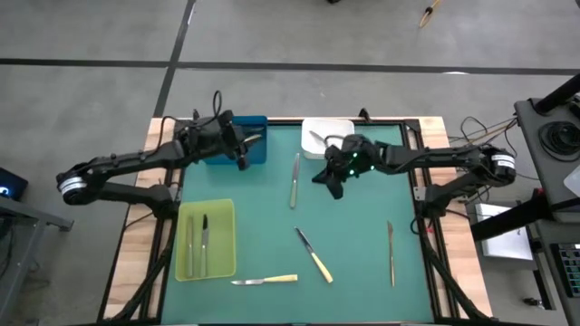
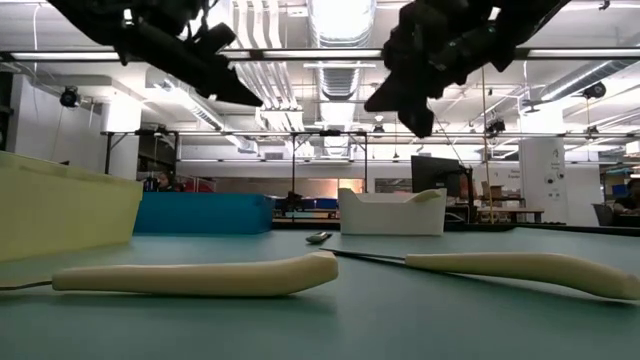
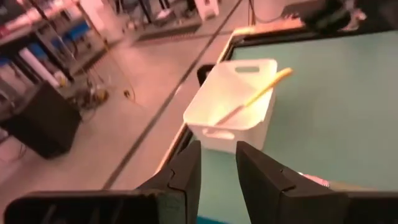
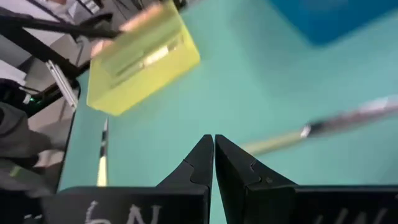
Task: Sort silverware by color (type)
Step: Put the green knife into the green bin
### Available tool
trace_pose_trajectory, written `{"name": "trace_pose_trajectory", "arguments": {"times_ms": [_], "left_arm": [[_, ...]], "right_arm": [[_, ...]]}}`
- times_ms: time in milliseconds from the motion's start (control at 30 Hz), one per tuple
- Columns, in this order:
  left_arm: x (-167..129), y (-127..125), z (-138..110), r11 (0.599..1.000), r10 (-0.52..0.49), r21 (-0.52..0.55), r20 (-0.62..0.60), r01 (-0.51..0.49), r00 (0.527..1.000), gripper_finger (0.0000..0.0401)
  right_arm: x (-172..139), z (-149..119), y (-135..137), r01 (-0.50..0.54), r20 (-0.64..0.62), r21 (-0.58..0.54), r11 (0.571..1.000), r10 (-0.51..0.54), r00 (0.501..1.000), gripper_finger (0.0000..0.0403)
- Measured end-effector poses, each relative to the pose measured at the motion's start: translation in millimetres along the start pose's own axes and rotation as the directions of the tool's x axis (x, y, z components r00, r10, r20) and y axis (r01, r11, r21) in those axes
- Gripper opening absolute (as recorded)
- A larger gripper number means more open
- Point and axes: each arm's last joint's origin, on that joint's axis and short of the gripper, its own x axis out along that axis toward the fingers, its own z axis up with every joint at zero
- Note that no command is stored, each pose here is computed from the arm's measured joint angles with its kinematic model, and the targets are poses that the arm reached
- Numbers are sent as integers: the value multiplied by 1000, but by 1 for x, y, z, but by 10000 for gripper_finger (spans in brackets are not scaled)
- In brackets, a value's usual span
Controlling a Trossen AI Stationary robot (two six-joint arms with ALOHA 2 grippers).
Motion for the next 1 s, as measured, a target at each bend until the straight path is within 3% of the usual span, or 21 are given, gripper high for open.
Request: {"name": "trace_pose_trajectory", "arguments": {"times_ms": [267, 467, 567, 867, 1000], "left_arm": [[-1, 0, 6, 1000, 11, 23, 47, -12, 999, 84], [5, 1, 7, 1000, 7, 24, 39, -8, 999, 84], [8, 1, 10, 999, -8, 37, 56, 6, 998, 84], [13, 0, 14, 998, -43, 46, 65, 40, 997, 84], [10, -7, 10, 994, -94, 55, 69, 90, 993, 84]], "right_arm": [[28, -22, 8, 18, -141, 247, 969, 17, 990, 9], [42, -27, 6, 122, -219, 370, 921, -41, 975, 9], [44, -28, 7, 221, -312, 389, 894, -99, 945, 9], [57, -20, 26, 531, -559, 332, 780, -291, 777, 9], [73, -8, 34, 541, -549, 341, 769, -305, 779, 9]]}}
